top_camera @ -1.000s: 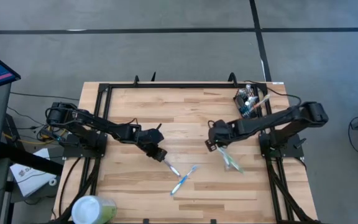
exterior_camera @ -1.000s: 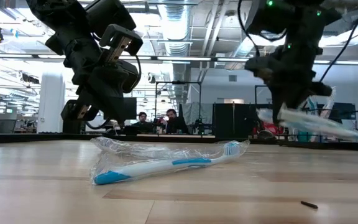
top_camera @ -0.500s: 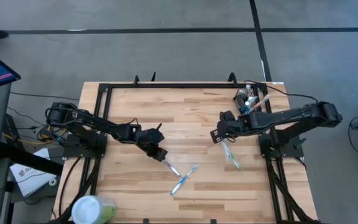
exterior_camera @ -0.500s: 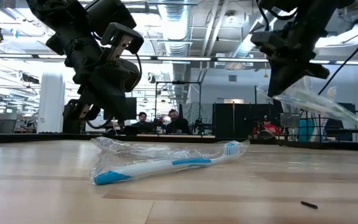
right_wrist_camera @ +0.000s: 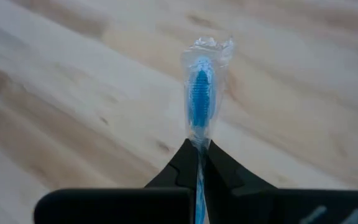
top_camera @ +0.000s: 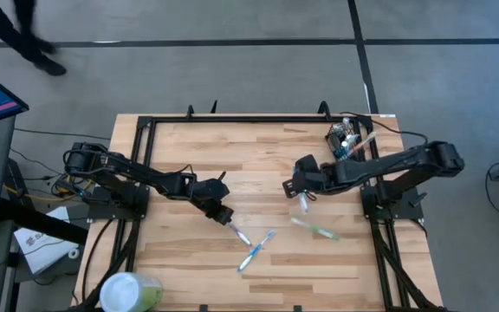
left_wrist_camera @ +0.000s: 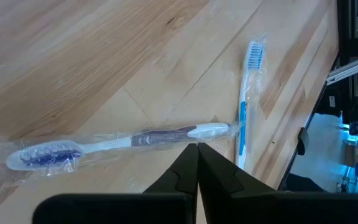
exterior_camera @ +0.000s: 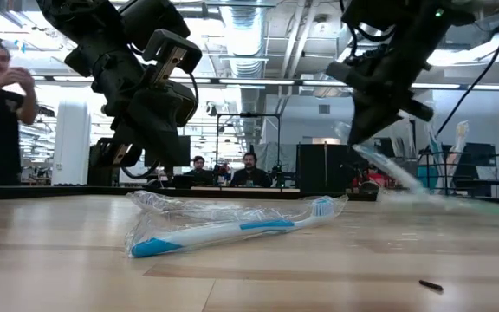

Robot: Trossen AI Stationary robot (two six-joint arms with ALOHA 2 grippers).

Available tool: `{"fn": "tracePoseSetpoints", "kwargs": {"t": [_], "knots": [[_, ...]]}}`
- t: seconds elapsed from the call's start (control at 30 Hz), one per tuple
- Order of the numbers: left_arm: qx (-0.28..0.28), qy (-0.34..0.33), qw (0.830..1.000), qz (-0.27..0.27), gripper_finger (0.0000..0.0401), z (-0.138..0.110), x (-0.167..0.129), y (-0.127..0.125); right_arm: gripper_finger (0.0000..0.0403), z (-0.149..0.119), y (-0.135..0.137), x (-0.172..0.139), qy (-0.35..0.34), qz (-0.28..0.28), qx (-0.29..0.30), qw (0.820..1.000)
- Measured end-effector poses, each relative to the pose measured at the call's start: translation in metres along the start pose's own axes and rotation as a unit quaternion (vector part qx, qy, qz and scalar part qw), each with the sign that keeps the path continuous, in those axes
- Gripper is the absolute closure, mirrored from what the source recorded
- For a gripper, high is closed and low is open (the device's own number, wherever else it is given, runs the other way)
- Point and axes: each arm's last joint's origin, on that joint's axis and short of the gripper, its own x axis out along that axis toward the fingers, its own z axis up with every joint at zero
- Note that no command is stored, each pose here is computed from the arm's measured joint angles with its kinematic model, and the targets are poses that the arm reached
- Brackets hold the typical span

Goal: Pick & Place toothbrushing station
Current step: Put the right blue toothbrush in the right section of wire organizer

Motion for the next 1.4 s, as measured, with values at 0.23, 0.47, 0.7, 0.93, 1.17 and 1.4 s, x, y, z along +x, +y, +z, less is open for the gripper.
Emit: {"fn": "tracePoseSetpoints", "kwargs": {"t": [0.23,0.47,0.7,0.93,1.17,1.4], "knots": [[-0.002,-0.001,1.0,-0.002,0.0401,0.0,0.0,0.0,0.0403,0.003,0.007,-0.009,-0.109,-0.008,-0.019,0.994],[-0.003,-0.005,1.0,-0.012,0.0401,0.001,0.0,-0.003,0.0403,0.018,-0.019,-0.047,-0.2,-0.046,0.013,0.979],[-0.007,-0.012,0.999,-0.032,0.0401,0.002,0.0,-0.006,0.0403,0.028,-0.061,-0.087,-0.297,-0.104,0.058,0.947],[-0.006,-0.002,0.999,-0.04,0.0401,0.002,0.0,-0.007,0.0403,0.027,-0.097,-0.099,-0.306,-0.173,0.07,0.934],[-0.005,0.006,0.999,-0.047,0.0401,0.002,0.0,-0.008,0.0403,0.02,-0.122,-0.111,-0.301,-0.198,0.089,0.929],[-0.009,0.003,0.999,-0.048,0.0401,0.004,-0.001,-0.007,0.0403,0.022,-0.133,-0.114,-0.317,-0.242,0.075,0.914]]}}
